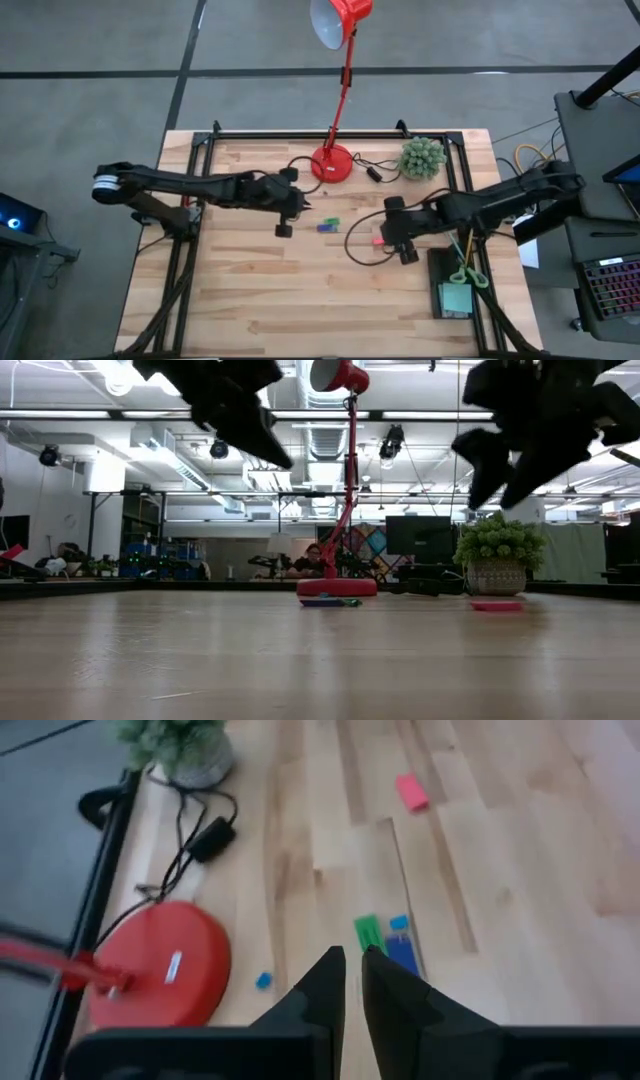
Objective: Pick and place office supplies into organizer
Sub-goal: Put the pink eraser into the black desk organizer
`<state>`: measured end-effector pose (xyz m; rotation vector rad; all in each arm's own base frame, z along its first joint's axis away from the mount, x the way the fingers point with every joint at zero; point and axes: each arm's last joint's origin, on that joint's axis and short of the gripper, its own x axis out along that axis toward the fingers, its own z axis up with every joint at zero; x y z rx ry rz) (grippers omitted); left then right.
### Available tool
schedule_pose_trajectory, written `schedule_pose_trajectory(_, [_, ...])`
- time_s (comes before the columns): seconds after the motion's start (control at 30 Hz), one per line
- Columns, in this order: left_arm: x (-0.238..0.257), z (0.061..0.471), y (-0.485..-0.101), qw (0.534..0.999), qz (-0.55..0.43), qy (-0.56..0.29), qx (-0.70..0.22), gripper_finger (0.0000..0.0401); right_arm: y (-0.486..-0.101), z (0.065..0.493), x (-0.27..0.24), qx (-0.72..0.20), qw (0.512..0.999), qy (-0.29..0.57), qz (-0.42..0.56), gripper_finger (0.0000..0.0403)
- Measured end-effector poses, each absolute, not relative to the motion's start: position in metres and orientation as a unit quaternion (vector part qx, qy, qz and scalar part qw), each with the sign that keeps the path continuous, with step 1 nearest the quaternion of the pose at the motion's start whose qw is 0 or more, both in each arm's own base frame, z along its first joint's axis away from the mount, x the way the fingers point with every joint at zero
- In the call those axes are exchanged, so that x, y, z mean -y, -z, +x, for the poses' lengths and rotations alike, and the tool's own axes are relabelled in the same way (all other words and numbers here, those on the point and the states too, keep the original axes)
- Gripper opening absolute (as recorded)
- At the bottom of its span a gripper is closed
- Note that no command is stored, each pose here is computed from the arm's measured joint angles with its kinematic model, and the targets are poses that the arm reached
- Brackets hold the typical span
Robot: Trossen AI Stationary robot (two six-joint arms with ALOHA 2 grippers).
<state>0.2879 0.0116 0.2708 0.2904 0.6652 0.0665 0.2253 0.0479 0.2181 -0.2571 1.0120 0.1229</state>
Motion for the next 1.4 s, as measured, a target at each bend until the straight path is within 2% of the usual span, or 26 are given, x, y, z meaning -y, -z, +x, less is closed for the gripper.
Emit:
schedule_pose_trajectory(0.37, [-0.011, 0.261, -0.258, 0.953, 0.143, -0.051, -0.263, 0.0022, -0.180, 0.249, -0.032, -0.545, 0.831, -0.080, -0.075, 0.0214])
schedule_pose_trajectory(0.77, [-0.012, 0.257, -0.250, 0.950, 0.146, -0.058, -0.271, 0.0022, -0.139, 0.266, -0.031, -0.594, 0.793, -0.094, -0.098, 0.0214])
schedule_pose_trajectory(1.1, [-0.012, 0.255, -0.243, 0.947, 0.146, -0.057, -0.281, 0.0022, -0.134, 0.268, -0.018, -0.607, 0.785, -0.094, -0.075, 0.0213])
schedule_pose_trajectory(1.23, [-0.012, 0.254, -0.238, 0.946, 0.146, -0.057, -0.284, 0.0022, -0.135, 0.265, -0.017, -0.612, 0.780, -0.095, -0.085, 0.0191])
schedule_pose_trajectory(1.4, [-0.012, 0.255, -0.239, 0.952, 0.123, -0.066, -0.273, 0.0022, -0.132, 0.266, -0.014, -0.621, 0.775, -0.083, -0.086, 0.0138])
